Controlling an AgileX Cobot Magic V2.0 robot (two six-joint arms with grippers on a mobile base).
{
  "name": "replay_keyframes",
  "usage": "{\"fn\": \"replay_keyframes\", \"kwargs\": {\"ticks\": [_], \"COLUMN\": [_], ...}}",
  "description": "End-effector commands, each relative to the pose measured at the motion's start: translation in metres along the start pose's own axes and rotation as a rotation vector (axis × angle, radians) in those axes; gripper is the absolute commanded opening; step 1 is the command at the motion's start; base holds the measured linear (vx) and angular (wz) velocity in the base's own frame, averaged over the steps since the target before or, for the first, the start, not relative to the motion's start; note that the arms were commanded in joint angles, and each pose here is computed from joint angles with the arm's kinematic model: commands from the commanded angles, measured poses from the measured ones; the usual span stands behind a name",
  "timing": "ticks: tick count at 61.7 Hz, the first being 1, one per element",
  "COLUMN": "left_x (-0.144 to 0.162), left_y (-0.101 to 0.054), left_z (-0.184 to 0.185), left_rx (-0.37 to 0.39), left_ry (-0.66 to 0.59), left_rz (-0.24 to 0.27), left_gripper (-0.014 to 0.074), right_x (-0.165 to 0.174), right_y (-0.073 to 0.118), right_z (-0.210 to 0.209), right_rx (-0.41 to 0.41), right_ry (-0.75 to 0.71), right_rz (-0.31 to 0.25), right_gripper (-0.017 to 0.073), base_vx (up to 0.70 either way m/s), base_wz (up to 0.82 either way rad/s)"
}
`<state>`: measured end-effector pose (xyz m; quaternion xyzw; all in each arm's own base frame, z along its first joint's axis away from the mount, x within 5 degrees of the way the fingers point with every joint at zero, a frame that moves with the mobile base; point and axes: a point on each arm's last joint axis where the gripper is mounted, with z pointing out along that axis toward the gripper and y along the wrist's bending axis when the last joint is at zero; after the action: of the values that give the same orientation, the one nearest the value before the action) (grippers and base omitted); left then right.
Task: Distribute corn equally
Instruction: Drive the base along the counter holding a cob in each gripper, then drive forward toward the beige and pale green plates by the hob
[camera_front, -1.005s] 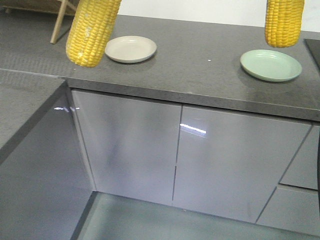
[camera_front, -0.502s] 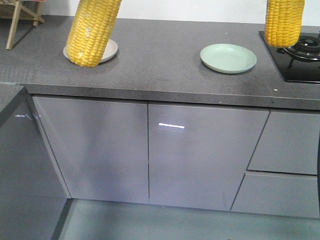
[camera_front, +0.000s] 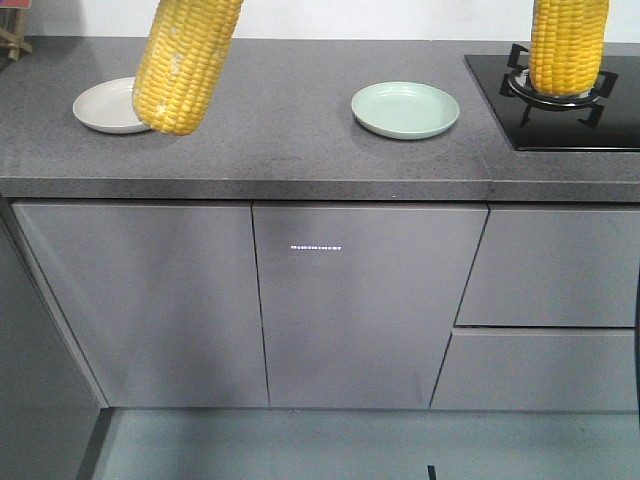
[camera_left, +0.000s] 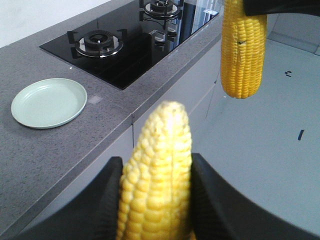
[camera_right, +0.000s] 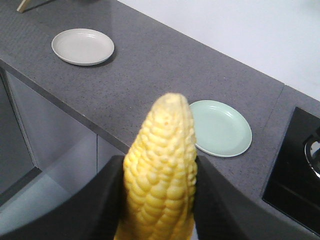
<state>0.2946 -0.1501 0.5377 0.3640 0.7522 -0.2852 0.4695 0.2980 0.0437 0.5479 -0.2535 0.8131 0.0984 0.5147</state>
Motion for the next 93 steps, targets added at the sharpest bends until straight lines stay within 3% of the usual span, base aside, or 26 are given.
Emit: {"fn": "replay_keyframes", "kwargs": {"ticks": [1, 93], "left_x": [-0.0132, -0.0132], "left_y": [-0.0164, -0.0164], "left_z": [-0.0223, -0.0223], "left_rx": [0.014, 0.014], "left_ry": [-0.093, -0.093], "left_rz": [0.020, 0.020], "left_gripper": [-0.0008, -0.0008], "right_x": [-0.0079, -0.0079], "right_y": [0.0064, 0.0064], "right_z": [-0.0205, -0.0205], "right_rx": [0.011, 0.011], "right_ry": [-0.063, -0.063], "right_rz": [-0.016, -0.016], "right_gripper": [-0.0001, -0.0001], "base_vx": [-0.01, 0.03], "base_wz": [-0.14, -0.06]}}
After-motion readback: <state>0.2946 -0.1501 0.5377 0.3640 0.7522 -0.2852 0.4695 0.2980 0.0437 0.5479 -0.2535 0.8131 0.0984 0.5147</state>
